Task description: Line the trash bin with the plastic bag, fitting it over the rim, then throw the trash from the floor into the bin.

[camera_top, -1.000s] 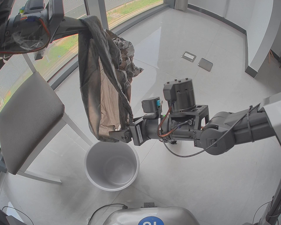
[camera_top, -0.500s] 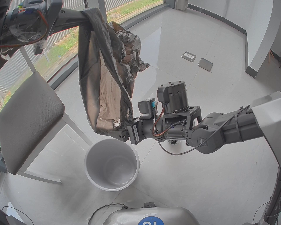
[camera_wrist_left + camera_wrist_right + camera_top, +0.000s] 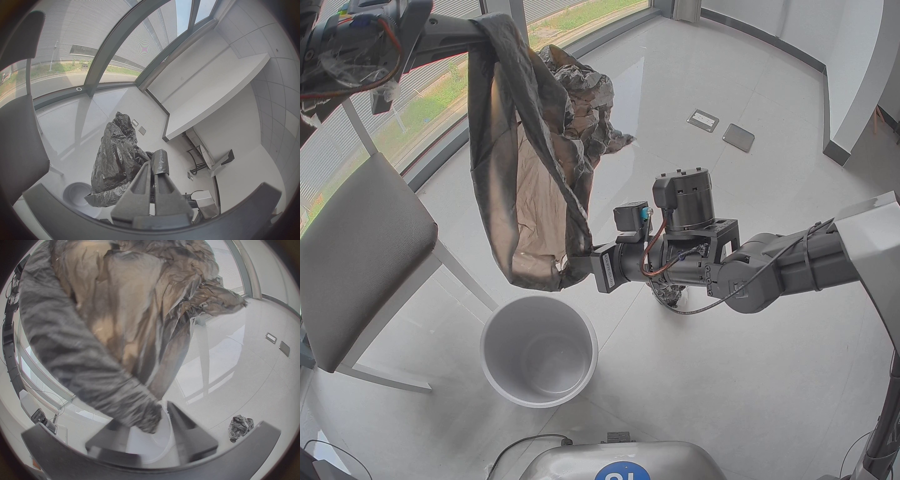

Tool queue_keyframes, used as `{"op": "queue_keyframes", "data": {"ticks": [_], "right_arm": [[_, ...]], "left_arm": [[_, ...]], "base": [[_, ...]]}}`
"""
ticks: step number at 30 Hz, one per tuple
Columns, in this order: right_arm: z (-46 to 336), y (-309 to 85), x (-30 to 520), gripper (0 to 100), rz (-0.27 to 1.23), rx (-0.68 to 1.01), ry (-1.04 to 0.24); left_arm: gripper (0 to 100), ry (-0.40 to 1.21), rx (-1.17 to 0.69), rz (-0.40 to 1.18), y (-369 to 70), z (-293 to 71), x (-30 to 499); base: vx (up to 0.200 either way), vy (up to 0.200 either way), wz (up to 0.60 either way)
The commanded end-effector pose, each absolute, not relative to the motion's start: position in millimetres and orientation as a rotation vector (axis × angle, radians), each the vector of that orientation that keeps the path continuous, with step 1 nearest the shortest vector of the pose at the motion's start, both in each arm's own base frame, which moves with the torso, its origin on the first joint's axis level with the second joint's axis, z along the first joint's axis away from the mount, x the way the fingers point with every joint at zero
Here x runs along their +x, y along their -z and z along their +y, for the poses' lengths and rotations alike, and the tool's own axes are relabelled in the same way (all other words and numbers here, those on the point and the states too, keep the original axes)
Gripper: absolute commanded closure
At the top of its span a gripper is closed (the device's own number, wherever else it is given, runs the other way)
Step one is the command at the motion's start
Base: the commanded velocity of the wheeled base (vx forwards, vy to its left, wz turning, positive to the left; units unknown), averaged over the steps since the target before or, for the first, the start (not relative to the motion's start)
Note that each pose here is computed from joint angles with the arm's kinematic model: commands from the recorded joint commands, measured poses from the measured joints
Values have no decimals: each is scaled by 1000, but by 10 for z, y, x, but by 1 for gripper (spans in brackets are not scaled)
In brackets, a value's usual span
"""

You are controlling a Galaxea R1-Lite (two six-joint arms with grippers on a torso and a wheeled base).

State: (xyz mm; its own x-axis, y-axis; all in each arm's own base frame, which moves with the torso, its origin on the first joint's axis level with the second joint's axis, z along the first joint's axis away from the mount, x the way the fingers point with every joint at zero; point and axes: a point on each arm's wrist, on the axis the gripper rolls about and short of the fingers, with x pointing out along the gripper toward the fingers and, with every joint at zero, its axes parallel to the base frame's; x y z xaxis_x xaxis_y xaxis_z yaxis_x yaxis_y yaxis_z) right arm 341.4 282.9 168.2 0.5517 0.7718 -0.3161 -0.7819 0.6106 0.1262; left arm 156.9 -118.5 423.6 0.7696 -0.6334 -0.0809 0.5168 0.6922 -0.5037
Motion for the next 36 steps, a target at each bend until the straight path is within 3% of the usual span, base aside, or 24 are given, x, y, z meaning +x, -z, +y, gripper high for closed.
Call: {"op": "queue_keyframes", "data": {"ticks": [1,11,25,36], "right_arm": [[2798,-1689,3437,100,357,-28,-911],[2782,-1627,3352,100,389,-38,-918],[2444,-1365,2369,100,615,-199,-1020],[2904,-1199,2300,100,632,-229,-1114]], "left_arm": [[100,651,-483,256,-4242,-1178,1560],[100,635,-492,293,-4181,-1182,1572],[100,468,-97,758,-3522,-990,1342],[100,429,-58,847,-3499,-715,980]], "base": [[0,0,0],[0,0,0],[0,0,0],[0,0,0]]}}
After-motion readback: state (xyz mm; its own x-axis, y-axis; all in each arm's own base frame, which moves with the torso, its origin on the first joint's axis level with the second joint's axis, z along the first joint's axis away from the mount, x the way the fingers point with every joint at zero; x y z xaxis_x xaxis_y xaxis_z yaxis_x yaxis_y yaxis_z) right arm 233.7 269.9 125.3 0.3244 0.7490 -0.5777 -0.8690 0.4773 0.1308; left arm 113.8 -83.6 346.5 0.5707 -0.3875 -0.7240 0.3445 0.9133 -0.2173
